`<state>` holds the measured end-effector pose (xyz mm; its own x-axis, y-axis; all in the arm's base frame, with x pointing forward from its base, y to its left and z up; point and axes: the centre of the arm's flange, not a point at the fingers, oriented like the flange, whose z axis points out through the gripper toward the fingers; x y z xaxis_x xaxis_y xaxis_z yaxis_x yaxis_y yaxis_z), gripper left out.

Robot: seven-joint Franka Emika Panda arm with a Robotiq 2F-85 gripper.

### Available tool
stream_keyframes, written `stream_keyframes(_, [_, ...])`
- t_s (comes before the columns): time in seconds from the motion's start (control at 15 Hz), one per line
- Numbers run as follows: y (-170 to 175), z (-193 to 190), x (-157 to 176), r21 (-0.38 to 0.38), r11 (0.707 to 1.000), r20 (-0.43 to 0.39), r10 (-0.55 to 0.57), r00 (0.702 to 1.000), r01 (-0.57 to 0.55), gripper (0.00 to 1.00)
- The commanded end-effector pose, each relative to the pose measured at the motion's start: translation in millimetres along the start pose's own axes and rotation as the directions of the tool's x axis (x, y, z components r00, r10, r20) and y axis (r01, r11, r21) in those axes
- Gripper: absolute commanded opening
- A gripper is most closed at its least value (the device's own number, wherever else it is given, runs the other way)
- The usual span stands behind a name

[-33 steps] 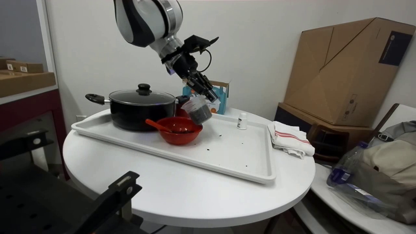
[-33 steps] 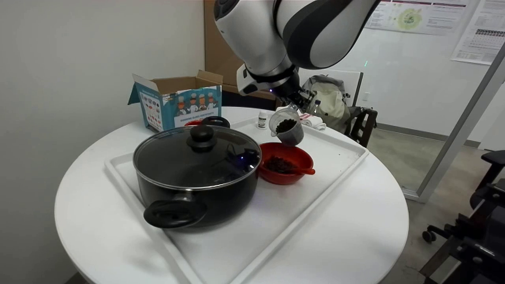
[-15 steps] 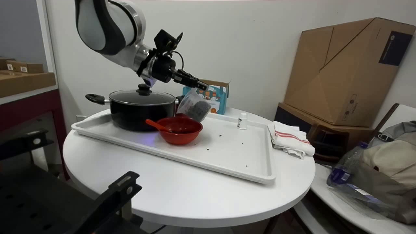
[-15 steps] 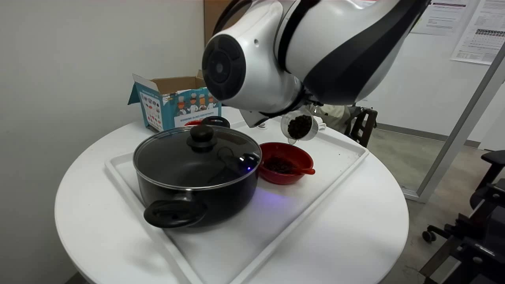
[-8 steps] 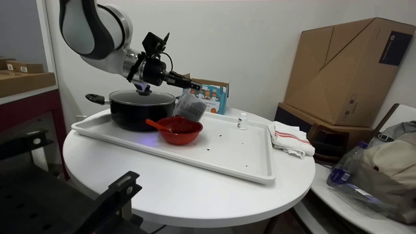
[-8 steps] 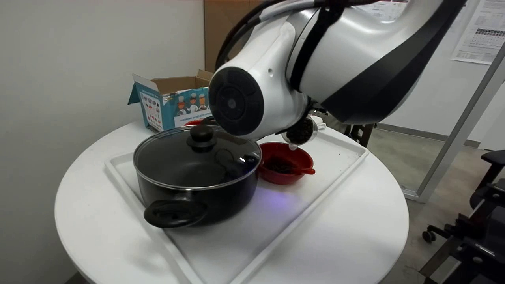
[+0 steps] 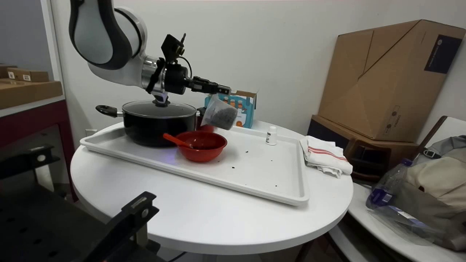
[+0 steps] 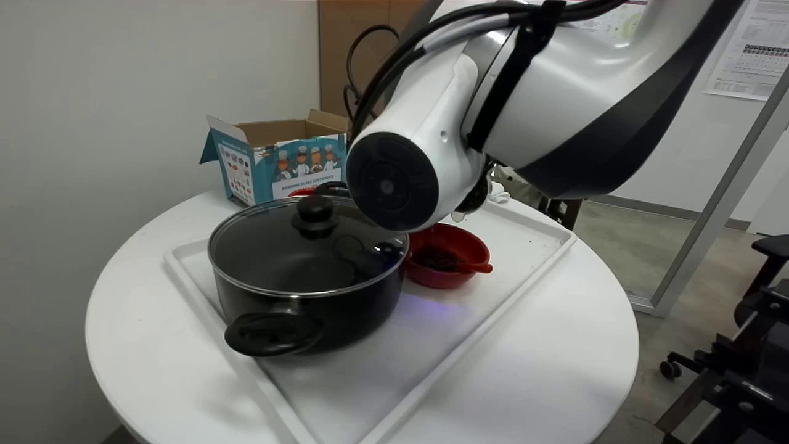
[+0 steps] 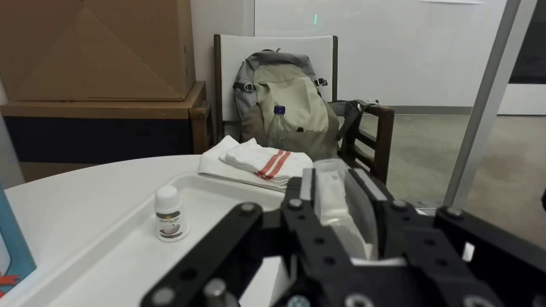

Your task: Pick up the jug and pour its contents in the red bowl

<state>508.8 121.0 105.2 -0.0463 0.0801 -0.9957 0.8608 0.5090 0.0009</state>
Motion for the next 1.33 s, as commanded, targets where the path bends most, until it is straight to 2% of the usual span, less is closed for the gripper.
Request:
stream_keyframes(0.0, [-9.2,-2.9,1.9,-0.052,0.999,0.065,-0.012,0.998,0.015,0.06])
stream_keyframes(0.8, [-8.1,-2.1,-2.9,-0.160,0.987,0.186,0.002,0.983,0.028,0.06])
stream_keyframes(1.27, [-9.2,0.3,-3.1,-0.175,0.984,0.233,0.028,0.972,0.014,0.06])
